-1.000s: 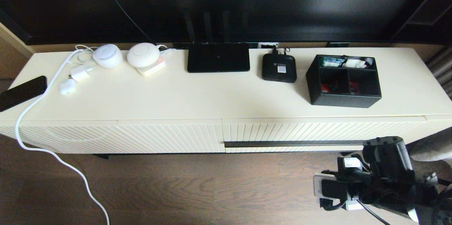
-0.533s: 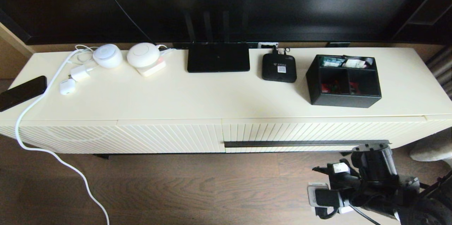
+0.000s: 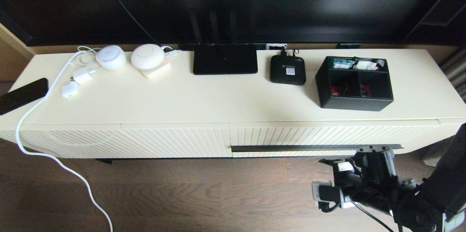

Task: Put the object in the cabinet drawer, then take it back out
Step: Open the drawer

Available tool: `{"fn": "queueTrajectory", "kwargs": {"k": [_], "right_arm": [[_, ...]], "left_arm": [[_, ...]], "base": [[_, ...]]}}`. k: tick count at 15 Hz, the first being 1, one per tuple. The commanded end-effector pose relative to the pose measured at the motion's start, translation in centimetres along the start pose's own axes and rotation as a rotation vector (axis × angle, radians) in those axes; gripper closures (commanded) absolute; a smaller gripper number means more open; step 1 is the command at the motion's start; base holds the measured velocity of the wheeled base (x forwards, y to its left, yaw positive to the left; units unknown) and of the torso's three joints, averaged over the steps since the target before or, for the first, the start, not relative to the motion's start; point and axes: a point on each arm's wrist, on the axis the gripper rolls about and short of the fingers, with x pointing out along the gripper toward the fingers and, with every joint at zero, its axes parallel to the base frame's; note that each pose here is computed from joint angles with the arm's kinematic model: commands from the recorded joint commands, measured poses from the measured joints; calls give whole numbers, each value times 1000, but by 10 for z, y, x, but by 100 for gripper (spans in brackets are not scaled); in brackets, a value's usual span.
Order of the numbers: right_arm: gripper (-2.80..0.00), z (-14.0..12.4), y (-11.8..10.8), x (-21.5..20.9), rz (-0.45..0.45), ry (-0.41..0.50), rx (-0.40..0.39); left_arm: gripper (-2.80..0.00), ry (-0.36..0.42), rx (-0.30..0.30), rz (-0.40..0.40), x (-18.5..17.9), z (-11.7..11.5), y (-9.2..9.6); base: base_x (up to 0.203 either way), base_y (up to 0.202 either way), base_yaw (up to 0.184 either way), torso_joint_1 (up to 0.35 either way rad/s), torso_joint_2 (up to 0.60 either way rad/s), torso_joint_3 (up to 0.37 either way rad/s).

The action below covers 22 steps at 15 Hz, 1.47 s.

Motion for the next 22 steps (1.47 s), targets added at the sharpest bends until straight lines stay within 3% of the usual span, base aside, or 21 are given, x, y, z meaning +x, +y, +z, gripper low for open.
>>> {"fn": "queueTrajectory", "kwargs": {"k": [1,13,22], "right_arm": [[-280,-6,-2,12,-9,14,6],[-280,-19,-18,52,-68,-37,34],[-280,-21,-16,64,-76,-49,34]], "left_arm": [[0,1,1,0,0,0,0],[0,0,1,0,0,0,0],[0,0,1,0,0,0,0]], "base": [[0,0,0,0,0,0],[0,0,0,0,0,0],[0,0,0,0,0,0]]}}
